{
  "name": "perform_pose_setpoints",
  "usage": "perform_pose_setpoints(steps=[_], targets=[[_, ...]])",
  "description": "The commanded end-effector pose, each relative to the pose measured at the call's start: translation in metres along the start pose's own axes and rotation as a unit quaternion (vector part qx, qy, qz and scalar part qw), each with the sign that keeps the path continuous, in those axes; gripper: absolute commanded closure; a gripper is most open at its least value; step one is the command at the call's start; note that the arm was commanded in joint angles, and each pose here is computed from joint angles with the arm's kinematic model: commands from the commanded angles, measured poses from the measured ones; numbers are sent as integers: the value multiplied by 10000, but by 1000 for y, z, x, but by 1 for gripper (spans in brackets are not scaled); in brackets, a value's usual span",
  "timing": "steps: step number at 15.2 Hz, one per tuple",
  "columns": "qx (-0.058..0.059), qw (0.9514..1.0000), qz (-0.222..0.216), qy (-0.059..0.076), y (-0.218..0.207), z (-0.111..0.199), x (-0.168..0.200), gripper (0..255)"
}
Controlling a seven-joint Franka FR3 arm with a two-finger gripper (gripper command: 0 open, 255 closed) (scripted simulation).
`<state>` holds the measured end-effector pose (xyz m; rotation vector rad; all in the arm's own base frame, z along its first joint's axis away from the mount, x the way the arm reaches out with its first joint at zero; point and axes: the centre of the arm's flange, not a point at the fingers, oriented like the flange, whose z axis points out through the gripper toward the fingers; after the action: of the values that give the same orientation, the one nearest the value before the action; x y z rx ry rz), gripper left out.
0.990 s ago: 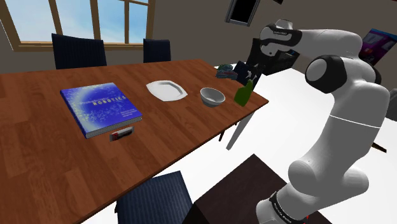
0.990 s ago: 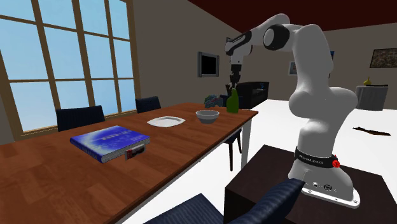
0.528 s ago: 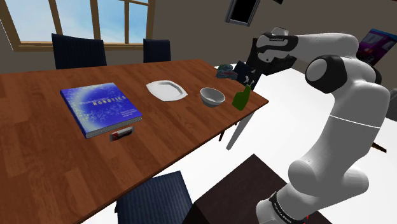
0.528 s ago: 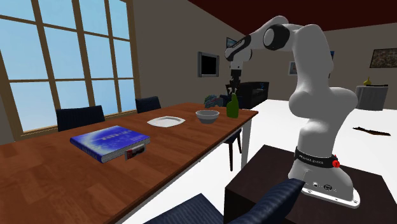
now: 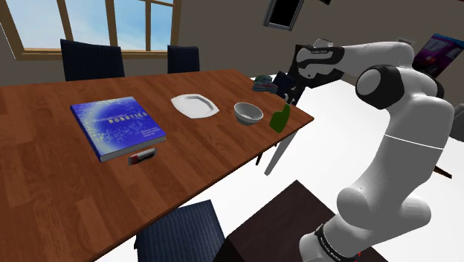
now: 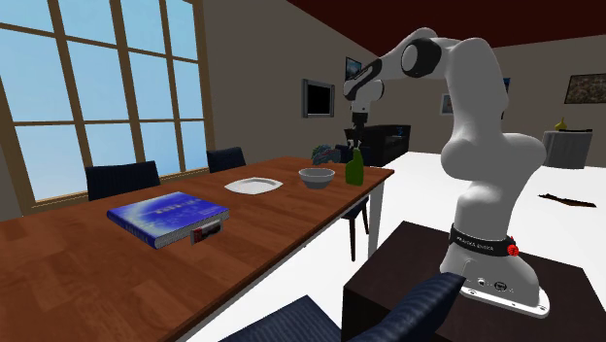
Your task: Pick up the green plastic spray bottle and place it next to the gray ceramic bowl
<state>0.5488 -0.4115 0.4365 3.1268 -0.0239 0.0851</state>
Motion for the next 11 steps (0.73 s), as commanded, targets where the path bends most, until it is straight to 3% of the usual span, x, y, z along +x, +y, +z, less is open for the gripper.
perform_pose_setpoints(steps=[1,4,5,10,11], targets=[[-2,10000,0,3,0,0,0,255],[-2,10000,0,3,0,0,0,255],[-2,10000,0,3,0,0,0,0],[-2,10000,0,3,0,0,0,0],[-2,10000,0,3,0,-13,0,0]])
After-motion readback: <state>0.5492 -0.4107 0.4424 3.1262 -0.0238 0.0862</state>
